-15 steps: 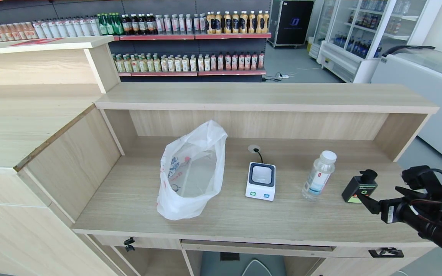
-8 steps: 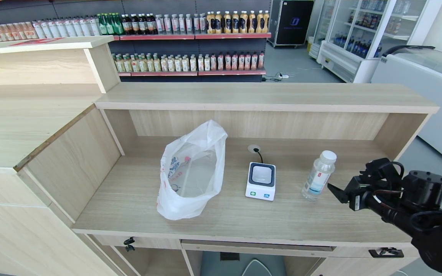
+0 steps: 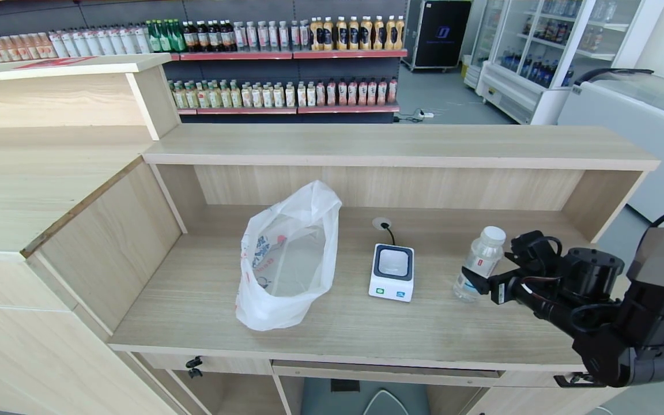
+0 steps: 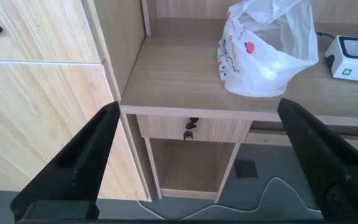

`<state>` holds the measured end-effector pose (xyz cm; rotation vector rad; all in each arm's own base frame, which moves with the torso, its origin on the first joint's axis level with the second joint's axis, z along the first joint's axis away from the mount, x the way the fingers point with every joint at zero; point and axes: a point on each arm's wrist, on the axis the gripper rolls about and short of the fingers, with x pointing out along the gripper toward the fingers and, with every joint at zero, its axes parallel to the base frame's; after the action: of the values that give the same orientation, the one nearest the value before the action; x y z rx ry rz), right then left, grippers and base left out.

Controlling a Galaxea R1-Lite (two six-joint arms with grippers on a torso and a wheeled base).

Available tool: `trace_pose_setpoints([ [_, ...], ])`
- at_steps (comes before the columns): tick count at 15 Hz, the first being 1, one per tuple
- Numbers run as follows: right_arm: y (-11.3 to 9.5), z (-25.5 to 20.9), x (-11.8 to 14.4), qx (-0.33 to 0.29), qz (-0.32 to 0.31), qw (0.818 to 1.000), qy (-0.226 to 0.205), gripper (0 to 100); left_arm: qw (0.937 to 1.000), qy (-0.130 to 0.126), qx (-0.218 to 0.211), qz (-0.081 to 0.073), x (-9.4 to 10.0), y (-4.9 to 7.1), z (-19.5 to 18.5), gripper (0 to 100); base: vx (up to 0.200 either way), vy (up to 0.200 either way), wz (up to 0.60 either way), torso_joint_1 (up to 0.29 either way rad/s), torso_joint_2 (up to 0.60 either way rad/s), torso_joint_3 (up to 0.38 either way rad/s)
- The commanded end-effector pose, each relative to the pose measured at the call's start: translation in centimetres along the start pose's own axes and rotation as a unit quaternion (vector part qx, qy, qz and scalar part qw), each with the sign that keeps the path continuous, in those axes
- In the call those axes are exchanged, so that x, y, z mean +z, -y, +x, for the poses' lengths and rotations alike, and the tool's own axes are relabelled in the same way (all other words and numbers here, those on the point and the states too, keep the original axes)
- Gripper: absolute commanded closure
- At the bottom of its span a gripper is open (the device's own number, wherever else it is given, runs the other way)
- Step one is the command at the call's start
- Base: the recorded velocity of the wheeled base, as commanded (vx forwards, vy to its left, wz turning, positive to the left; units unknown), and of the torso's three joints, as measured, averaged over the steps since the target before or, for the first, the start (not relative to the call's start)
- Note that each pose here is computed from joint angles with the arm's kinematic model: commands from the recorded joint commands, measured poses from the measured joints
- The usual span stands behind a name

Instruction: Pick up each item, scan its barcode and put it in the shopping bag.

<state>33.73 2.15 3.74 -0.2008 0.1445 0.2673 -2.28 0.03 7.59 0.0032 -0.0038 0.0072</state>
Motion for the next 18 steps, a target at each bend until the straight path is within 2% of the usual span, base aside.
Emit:
trace_pose_setpoints([
  [1,0.2,1.6,-0.7,0.0,0.0,1.0,0.005,0,1.0,0.0,0.0,0.0,0.0,0.0,0.0,0,0.0,0.0,0.0,0.0,0.0,0.0],
  [4,0.3,2.8,-1.0,0.001,-0.001,1.0,0.01,0,1.0,0.0,0.0,0.0,0.0,0.0,0.0,0,0.0,0.0,0.0,0.0,0.0,0.0],
  [9,-0.3,3.1,-1.7,0.038,0.008,0.999,0.006,0,1.0,0.0,0.0,0.0,0.0,0.0,0.0,0,0.0,0.0,0.0,0.0,0.0,0.0],
  [18,-0.4,5.2,-2.0,0.08,0.003,0.996,0.03,0,1.0,0.0,0.0,0.0,0.0,0.0,0.0,0,0.0,0.0,0.0,0.0,0.0,0.0],
])
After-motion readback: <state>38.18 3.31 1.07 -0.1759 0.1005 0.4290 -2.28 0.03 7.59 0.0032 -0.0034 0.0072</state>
